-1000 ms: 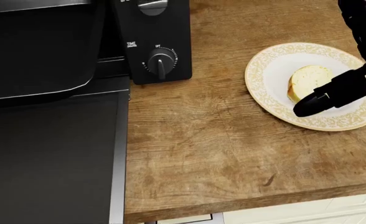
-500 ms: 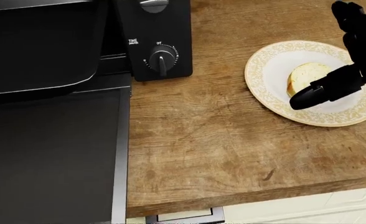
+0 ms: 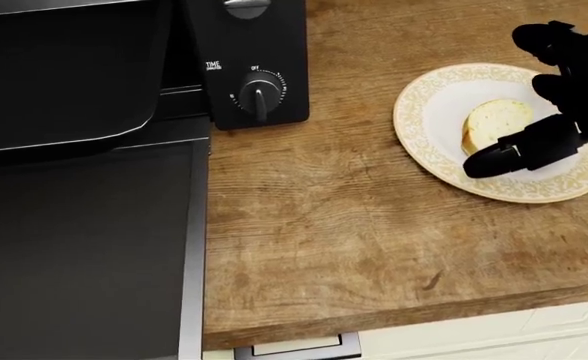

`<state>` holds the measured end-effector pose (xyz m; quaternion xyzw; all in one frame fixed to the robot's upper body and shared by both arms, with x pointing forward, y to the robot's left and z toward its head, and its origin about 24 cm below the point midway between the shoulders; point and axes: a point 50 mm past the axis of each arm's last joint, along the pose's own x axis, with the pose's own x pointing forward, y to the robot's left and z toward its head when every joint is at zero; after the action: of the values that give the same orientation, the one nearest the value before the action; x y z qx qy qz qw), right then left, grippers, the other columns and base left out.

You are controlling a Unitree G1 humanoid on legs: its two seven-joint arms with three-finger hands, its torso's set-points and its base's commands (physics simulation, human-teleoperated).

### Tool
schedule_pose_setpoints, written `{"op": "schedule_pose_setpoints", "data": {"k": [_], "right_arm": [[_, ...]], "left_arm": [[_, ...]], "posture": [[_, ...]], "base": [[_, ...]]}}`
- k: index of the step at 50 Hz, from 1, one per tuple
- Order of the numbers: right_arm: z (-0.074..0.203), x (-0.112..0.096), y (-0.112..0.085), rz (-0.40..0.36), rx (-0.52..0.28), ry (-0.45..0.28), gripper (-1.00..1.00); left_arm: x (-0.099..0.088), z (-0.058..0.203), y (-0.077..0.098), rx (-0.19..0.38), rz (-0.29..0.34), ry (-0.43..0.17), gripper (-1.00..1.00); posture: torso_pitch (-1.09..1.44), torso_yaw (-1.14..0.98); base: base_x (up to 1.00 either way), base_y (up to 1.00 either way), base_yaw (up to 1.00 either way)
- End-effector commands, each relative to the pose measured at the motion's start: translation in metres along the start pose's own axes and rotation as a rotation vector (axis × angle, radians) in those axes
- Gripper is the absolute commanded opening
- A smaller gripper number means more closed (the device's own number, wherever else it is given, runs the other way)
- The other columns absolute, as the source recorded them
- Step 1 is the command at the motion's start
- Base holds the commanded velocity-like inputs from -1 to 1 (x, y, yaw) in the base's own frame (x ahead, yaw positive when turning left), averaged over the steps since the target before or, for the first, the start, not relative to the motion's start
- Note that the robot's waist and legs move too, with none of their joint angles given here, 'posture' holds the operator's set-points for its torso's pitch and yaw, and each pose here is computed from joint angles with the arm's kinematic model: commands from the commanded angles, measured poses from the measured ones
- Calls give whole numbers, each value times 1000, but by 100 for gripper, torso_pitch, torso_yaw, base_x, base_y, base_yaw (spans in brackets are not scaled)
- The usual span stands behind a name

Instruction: Place the bread on the tray of the toaster oven.

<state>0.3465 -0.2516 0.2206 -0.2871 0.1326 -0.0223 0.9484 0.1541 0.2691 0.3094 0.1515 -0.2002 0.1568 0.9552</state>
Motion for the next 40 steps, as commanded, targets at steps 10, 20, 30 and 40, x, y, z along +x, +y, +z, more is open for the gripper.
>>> {"op": "schedule_pose_setpoints", "data": {"k": [10, 20, 30, 40], "right_arm": [[16, -6, -8, -49, -24, -77, 69], [16, -7, -8, -43, -30, -74, 58], [16, -9, -10, -44, -43, -73, 49], [13, -9, -6, -42, -81, -68, 49]], "left_arm": [[-2, 7, 6, 17, 33, -50, 100], [-2, 6, 6, 16, 36, -48, 100], [1, 9, 6, 15, 36, -54, 100], [-1, 10, 7, 17, 37, -57, 100]], "posture": [[0, 0], [0, 0], [0, 0], [0, 0]], "base": [[0, 0, 0], [0, 0, 0], [0, 0, 0], [0, 0, 0]]}}
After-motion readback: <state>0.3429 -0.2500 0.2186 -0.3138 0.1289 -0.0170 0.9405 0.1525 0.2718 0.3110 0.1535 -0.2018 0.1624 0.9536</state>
